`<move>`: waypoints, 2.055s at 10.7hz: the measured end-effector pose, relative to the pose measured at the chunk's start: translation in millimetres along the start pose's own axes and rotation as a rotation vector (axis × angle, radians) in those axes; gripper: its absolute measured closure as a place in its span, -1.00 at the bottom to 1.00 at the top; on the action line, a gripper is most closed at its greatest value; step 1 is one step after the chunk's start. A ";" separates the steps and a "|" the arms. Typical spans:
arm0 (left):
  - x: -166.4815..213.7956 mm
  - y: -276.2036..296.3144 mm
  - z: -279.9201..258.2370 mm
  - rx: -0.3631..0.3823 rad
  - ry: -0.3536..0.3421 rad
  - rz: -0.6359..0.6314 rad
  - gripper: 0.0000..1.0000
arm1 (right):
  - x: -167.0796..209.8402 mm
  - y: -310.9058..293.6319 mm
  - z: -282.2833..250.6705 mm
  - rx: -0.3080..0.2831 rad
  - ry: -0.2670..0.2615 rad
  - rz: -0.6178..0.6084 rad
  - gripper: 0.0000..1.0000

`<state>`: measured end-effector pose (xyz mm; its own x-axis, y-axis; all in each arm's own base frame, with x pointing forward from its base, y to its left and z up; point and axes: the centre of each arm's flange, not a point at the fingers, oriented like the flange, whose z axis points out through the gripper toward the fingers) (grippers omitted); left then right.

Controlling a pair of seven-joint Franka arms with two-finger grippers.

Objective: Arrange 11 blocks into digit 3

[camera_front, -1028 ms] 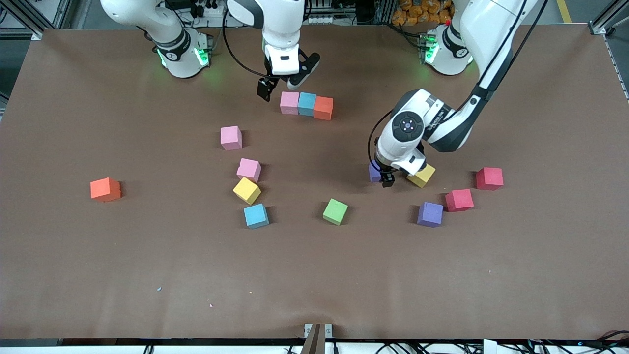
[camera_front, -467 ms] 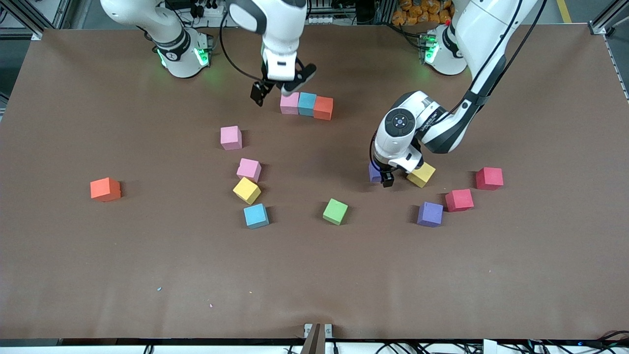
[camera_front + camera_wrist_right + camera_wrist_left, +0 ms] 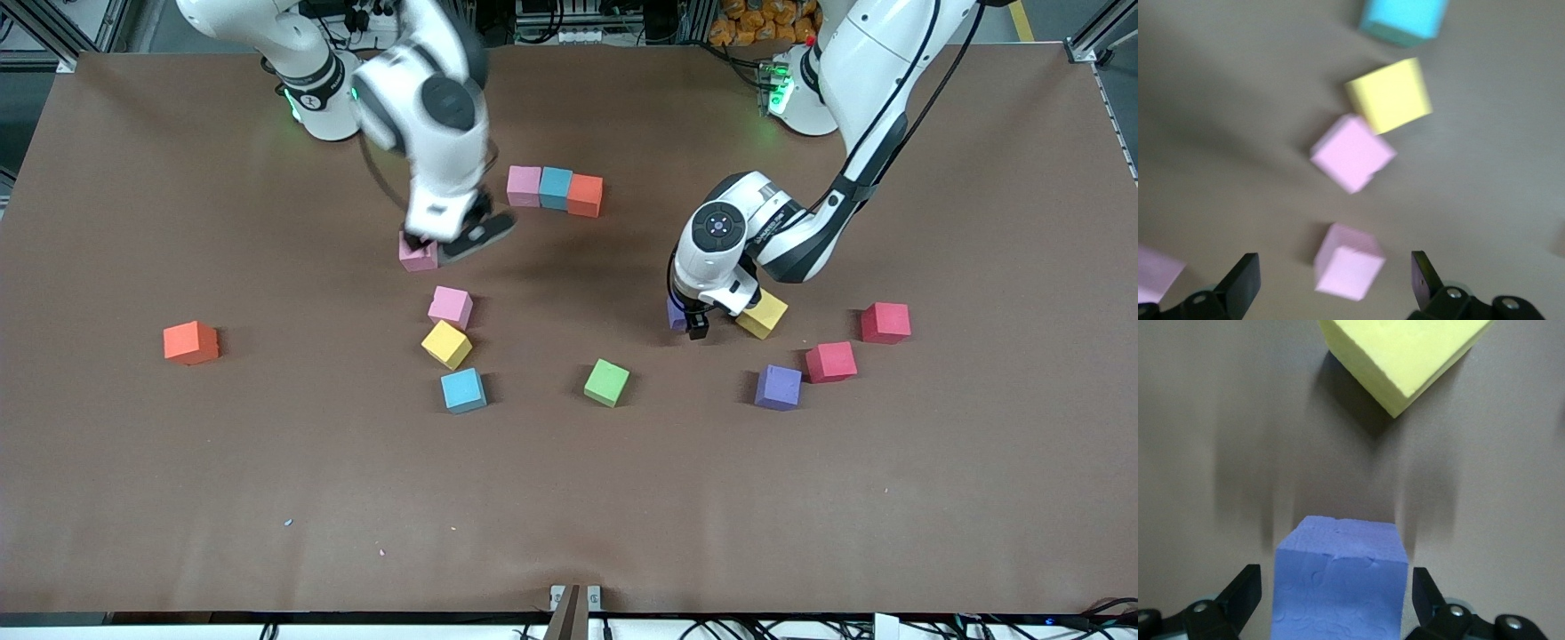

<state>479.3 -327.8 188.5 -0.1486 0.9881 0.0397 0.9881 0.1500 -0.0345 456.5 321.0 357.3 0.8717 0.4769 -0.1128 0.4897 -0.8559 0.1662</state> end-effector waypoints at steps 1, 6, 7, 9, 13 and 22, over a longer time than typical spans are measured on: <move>0.1 0.1 1.0 0.000 0.000 0.000 -1.00 | 7.9 30.6 2.1 0.006 0.004 0.054 -1.00; 0.8 0.7 1.9 0.000 0.000 -0.001 -1.00 | 28.6 72.0 48.3 0.099 -0.072 0.153 -1.00; 0.8 0.9 1.8 0.000 -0.001 -0.002 -1.00 | 23.8 70.7 60.6 0.127 -0.072 0.171 -1.00; 1.1 1.8 1.4 -0.001 -0.002 -0.013 -0.97 | 2.4 65.7 91.4 0.142 -0.049 0.180 -1.00; 4.3 9.3 -2.1 -0.017 -0.006 -0.033 -0.21 | -46.7 48.1 113.9 0.156 -0.084 0.166 -1.00; 14.0 45.0 -65.5 -0.112 -0.007 0.113 -0.13 | -98.3 19.4 146.0 0.209 -0.035 0.221 -1.00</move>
<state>524.4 -309.4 252.9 -0.0357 0.9988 0.0349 0.9967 0.0330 0.0735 377.8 228.4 228.6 0.9538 0.2705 -0.1305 0.2711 -0.9625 -0.0141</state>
